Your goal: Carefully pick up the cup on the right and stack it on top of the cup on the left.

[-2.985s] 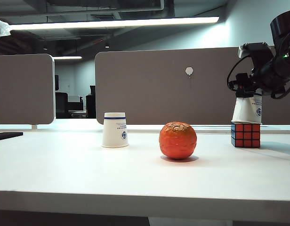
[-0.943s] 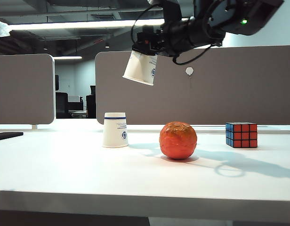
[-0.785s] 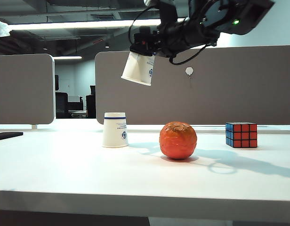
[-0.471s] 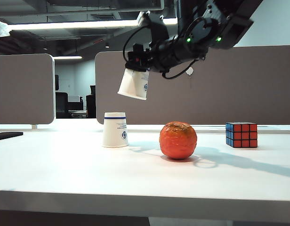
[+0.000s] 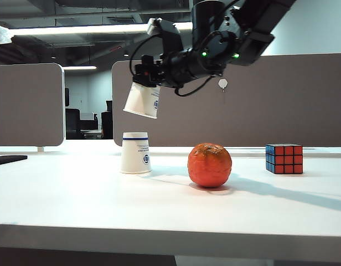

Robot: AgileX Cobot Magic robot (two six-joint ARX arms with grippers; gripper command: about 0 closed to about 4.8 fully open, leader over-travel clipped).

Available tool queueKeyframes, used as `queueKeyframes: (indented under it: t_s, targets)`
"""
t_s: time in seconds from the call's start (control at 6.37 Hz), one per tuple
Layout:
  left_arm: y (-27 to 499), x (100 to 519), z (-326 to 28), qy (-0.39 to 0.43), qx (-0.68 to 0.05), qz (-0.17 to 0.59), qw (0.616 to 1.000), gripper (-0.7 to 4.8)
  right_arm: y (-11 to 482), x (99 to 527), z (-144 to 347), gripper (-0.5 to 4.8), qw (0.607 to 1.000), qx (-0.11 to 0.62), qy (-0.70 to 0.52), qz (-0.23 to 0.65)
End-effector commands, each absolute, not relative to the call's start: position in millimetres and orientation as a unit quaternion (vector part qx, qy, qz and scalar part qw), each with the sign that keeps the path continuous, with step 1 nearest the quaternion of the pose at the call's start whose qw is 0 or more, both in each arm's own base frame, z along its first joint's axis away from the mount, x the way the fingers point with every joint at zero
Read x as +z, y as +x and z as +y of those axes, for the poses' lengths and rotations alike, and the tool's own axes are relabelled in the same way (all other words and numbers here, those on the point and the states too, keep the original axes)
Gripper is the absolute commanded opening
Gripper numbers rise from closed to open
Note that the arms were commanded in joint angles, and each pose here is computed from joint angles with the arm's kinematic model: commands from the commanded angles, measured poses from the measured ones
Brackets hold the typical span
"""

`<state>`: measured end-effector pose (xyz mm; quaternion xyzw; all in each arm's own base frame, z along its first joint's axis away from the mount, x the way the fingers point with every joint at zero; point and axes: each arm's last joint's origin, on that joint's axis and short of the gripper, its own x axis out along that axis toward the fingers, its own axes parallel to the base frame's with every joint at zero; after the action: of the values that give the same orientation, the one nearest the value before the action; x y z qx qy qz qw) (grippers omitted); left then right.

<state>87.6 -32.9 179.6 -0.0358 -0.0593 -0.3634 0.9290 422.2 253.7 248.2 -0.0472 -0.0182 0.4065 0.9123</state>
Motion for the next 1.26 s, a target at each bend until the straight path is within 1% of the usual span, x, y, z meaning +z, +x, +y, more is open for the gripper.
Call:
queueKeyframes:
  t_s: [0.16,0.47,1.26]
  targets:
    - [87,181,-33,-0.035,-0.364,-0.064,0.929,-0.05,430,250,273,1.98,0.909,0.415,-0.048,-0.01]
    - [87,181,-33,-0.035,-0.364,-0.064,0.929,-0.05,435,236,274,1.98,0.912,0.405,-0.054,0.02]
    - [87,181,-33,-0.036,-0.364,-0.063,0.928,-0.05,438,221,275,1.98,0.915,0.397,-0.057,0.039]
